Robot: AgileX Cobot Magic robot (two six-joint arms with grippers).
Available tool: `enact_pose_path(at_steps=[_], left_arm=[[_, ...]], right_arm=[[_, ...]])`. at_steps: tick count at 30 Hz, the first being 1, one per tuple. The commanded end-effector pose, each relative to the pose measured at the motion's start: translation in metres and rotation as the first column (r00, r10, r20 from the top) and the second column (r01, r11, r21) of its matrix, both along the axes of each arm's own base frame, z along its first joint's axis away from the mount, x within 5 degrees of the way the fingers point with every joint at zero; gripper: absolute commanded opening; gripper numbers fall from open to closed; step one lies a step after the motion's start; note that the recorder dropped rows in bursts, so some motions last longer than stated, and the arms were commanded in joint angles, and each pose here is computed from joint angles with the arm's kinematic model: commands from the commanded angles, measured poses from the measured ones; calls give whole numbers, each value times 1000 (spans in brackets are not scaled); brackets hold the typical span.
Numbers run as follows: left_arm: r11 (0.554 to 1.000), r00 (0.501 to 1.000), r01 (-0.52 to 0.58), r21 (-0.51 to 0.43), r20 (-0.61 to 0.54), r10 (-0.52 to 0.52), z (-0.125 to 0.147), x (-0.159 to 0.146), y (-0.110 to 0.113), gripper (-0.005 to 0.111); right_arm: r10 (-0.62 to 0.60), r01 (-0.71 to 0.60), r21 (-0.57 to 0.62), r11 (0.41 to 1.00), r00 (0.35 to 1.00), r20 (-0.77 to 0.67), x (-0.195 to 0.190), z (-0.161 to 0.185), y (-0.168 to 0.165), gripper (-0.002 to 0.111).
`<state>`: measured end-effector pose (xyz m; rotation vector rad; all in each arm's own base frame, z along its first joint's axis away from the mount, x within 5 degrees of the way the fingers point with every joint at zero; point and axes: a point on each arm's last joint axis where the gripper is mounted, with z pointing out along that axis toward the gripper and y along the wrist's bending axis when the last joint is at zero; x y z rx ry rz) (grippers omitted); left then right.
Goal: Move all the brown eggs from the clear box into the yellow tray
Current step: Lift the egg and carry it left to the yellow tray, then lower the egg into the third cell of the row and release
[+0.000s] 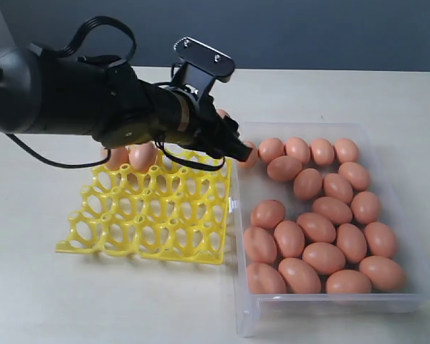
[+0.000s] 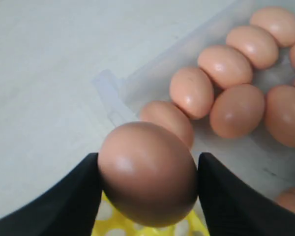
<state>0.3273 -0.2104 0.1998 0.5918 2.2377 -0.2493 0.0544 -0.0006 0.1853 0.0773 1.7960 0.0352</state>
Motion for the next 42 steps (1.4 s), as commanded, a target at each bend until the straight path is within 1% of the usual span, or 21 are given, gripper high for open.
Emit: enact_pose_path(at_steps=[1,3,6,10,17,25,32,42], left_arm=[[998,997,-60,-25,38,61,6,16,27,1],[995,995,-94,-14,30,94,5,20,37,1],[991,992,-125,36,11,125,-2,26,51,1],[990,990,-139,26,8,139,-11,29,64,1],[990,990,-135,40,-22,136,-28,32,64,1],[988,987,-133,78,-84,139,-49,23,68,1],[990,986,-125,68,-103,131,-57,16,68,1],[988,984,-130,81,-109,139,-55,15,69,1]], right_arm=[[1,-1,-5,1000,1000,9,0,0,0,-1],[1,-1,-5,1000,1000,9,0,0,0,-1],[1,-1,-5,1000,1000,9,0,0,0,-1],[1,-1,-5,1000,1000,9,0,0,0,-1],[1,-1,-5,1000,1000,9,0,0,0,-1],[1,-1,-5,1000,1000,9,0,0,0,-1],[1,-1,-5,1000,1000,9,0,0,0,-1],[1,-1,-5,1000,1000,9,0,0,0,-1]])
